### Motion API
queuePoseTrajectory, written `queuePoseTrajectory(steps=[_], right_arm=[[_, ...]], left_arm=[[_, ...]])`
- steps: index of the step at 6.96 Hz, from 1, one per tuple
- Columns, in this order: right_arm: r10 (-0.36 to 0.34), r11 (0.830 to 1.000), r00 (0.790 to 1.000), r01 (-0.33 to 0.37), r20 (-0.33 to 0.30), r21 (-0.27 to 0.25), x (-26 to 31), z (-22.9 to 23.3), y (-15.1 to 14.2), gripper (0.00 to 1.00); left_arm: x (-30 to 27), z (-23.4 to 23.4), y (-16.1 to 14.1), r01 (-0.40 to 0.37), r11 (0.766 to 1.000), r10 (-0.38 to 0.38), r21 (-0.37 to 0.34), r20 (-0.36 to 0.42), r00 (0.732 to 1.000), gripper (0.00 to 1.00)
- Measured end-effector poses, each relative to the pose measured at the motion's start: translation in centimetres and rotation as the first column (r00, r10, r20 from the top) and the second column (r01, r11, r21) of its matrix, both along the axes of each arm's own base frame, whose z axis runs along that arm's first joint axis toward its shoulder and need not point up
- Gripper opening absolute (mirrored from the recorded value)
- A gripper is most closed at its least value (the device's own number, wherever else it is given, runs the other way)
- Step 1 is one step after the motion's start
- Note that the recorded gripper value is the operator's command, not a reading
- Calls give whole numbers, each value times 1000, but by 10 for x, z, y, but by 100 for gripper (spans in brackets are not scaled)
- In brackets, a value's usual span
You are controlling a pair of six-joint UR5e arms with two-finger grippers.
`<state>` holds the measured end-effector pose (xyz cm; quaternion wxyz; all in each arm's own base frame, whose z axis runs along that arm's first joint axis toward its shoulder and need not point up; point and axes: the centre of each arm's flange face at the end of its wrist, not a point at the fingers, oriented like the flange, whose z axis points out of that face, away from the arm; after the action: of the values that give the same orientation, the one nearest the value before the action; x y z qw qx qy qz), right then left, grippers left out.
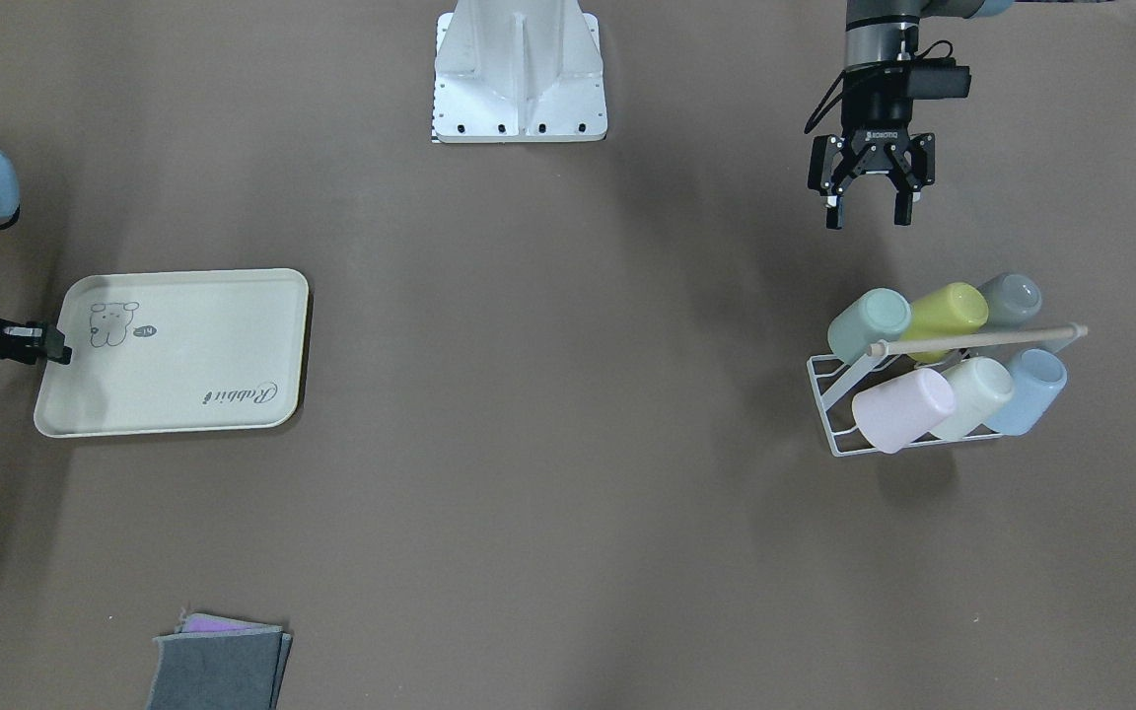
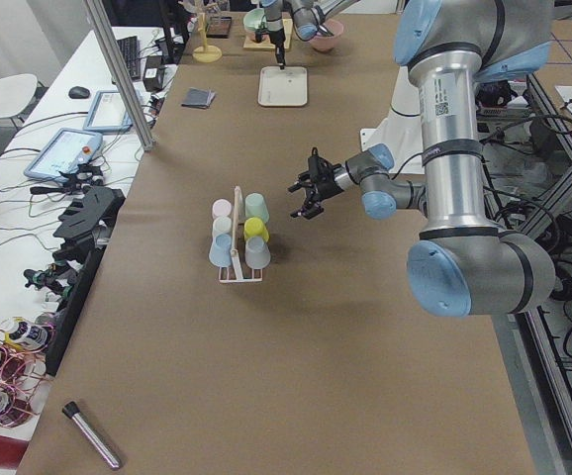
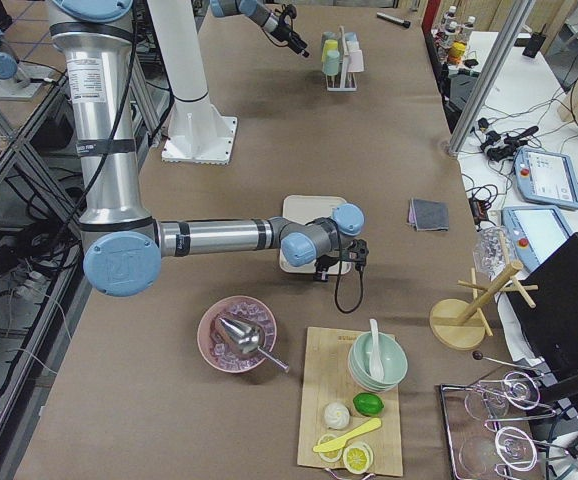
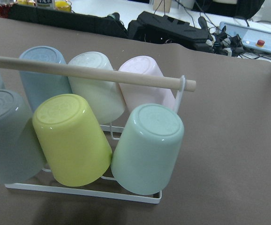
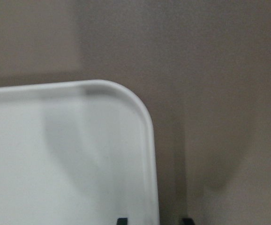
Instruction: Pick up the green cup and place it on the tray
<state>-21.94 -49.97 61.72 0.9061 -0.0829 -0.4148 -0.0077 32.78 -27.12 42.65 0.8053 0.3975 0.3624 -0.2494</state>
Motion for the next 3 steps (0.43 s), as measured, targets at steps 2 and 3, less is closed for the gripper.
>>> queuePoseTrajectory(steps=[2, 3], right_arm=[[-1, 1000, 1000, 1, 0, 0, 0, 0, 0, 25], [-1, 1000, 1000, 1, 0, -1, -1, 0, 0, 24]], left_arm=[[0, 3, 4, 22, 999, -23, 33, 14, 1000, 98], [0, 3, 7, 20, 999, -21, 43, 21, 1000, 98]])
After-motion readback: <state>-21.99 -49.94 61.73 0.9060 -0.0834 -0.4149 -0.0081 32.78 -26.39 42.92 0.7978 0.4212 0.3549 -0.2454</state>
